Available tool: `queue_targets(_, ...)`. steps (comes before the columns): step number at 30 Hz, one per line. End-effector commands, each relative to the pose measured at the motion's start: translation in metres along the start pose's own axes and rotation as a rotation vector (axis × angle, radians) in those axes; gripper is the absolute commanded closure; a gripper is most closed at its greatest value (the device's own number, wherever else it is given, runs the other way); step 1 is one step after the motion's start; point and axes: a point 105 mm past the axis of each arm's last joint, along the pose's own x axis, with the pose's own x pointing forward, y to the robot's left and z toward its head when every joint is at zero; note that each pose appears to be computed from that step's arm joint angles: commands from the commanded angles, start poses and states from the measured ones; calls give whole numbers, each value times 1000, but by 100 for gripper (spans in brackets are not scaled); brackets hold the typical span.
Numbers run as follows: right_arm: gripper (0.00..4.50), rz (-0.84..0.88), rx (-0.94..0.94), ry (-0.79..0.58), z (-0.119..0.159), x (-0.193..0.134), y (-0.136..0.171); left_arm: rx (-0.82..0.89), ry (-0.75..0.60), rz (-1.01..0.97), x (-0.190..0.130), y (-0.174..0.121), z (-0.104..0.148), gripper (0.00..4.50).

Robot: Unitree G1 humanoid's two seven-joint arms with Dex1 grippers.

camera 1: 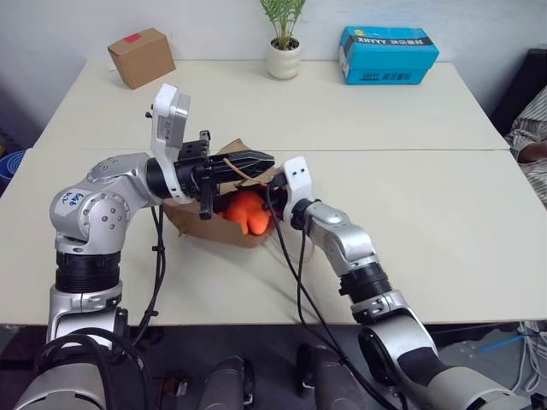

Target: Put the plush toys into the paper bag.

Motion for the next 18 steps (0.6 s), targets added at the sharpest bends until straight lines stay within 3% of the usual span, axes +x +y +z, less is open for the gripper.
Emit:
queue_targets(1, 418, 86, -28, -53, 8, 6, 18, 47, -63, -4, -1, -2, 15, 450)
queue_targets(2, 418, 122, -13, -48, 7, 6, 24, 47, -64, 2, -1, -1, 15, 450)
queue_targets(5, 326, 189, -5, -41, 6, 2, 35, 45, -78, 24, -4, 2, 16, 450)
queue_targets(14, 9, 431, 131, 50, 32, -45, 45, 36, -120, 83, -17, 8, 21, 450)
queue_targets(18, 3, 503, 172, 95, 37, -67, 41, 34, -121, 92, -18, 9, 20, 450)
